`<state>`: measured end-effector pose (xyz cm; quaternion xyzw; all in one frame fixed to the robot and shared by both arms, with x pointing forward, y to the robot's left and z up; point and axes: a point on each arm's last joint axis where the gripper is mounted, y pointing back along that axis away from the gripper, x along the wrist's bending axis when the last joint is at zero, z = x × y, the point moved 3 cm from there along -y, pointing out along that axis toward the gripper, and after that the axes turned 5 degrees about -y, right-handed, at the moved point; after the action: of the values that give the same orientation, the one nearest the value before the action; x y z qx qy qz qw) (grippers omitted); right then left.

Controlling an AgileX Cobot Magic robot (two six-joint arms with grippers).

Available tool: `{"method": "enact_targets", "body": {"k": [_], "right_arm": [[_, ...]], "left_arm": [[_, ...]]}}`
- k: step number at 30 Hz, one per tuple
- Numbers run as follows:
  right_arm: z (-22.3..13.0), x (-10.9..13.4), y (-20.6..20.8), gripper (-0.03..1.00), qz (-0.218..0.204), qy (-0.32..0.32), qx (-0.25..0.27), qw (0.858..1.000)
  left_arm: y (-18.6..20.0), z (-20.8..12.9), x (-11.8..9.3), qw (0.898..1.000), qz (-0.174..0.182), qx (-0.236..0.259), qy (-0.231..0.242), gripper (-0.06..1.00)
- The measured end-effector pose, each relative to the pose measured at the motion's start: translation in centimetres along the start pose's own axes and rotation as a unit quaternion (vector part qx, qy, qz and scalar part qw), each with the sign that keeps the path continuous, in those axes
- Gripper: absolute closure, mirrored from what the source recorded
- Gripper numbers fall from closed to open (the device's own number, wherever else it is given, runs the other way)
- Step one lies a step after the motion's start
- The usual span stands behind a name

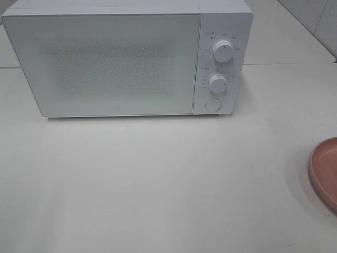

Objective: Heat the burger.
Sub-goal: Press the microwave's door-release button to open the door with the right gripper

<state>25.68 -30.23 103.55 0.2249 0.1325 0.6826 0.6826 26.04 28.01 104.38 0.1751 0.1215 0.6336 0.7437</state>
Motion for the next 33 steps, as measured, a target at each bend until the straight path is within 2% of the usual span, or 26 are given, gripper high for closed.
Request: {"method": "enact_targets", "body": {"k": [21, 25, 33], "right_arm": [[0.0, 0.0, 0.0, 0.23, 0.0, 0.0, 0.0, 1.0], [0.8, 0.1, 0.4, 0.23, 0.001, -0.001, -0.006, 1.0], [2.4, 0.5, -1.4, 0.23, -0.003, 0.002, 0.02, 1.0]], "left_arm": [[0.0, 0.0, 0.0, 1.0, 0.0, 0.0, 0.0, -0.04], [0.0, 0.0, 0.0, 1.0, 0.0, 0.0, 0.0, -0.04], [0.0, 0.0, 0.0, 1.0, 0.0, 0.0, 0.0, -0.04]]}}
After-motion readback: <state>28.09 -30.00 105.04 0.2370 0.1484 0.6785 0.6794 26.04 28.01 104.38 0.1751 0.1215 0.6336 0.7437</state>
